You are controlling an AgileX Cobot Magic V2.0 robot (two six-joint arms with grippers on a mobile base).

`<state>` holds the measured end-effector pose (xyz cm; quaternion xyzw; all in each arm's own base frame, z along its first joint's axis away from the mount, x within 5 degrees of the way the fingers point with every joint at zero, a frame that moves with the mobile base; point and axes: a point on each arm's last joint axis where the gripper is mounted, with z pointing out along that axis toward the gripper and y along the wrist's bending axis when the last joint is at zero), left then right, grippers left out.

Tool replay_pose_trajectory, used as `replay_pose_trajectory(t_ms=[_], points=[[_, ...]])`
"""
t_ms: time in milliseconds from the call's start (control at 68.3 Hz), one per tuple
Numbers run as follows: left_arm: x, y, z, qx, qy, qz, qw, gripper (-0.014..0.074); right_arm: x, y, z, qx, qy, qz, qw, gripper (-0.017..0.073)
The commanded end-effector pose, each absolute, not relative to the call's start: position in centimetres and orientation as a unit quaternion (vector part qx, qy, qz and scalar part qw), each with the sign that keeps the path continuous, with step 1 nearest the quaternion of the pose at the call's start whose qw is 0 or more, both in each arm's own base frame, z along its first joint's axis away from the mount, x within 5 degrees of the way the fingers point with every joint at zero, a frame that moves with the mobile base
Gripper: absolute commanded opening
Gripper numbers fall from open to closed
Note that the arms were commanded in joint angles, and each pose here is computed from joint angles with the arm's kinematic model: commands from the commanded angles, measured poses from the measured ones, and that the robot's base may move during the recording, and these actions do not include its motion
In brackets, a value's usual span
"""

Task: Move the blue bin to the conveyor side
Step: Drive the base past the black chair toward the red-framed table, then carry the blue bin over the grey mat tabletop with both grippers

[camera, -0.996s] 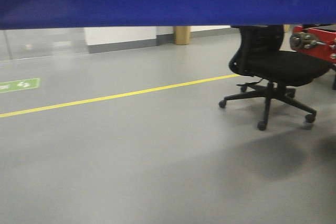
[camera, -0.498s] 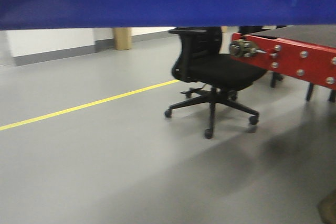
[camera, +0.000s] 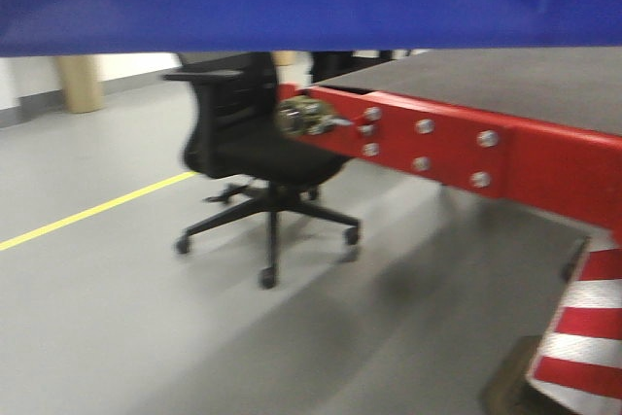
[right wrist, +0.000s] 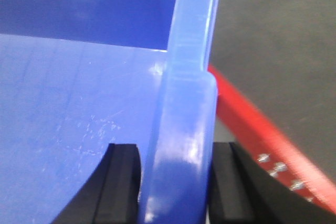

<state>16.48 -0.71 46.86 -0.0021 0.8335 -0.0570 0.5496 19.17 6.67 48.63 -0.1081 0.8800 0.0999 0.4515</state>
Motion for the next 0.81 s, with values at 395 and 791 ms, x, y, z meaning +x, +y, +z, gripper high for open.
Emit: replay_pose_trajectory(t_ms=[395, 791], points=[[16.12, -0.86, 48.63, 0.001, 0.790, -0.066, 0.610, 0.0000, 18.89, 6.54, 50.39, -0.113, 0.841, 0.105, 0.519, -0.0078], [16.13, -0.86, 48.67, 0.000, 0.788, -0.066, 0.612, 0.0000, 18.92, 6.55, 50.44, -0.113, 0.839, 0.105, 0.521, -0.0078]])
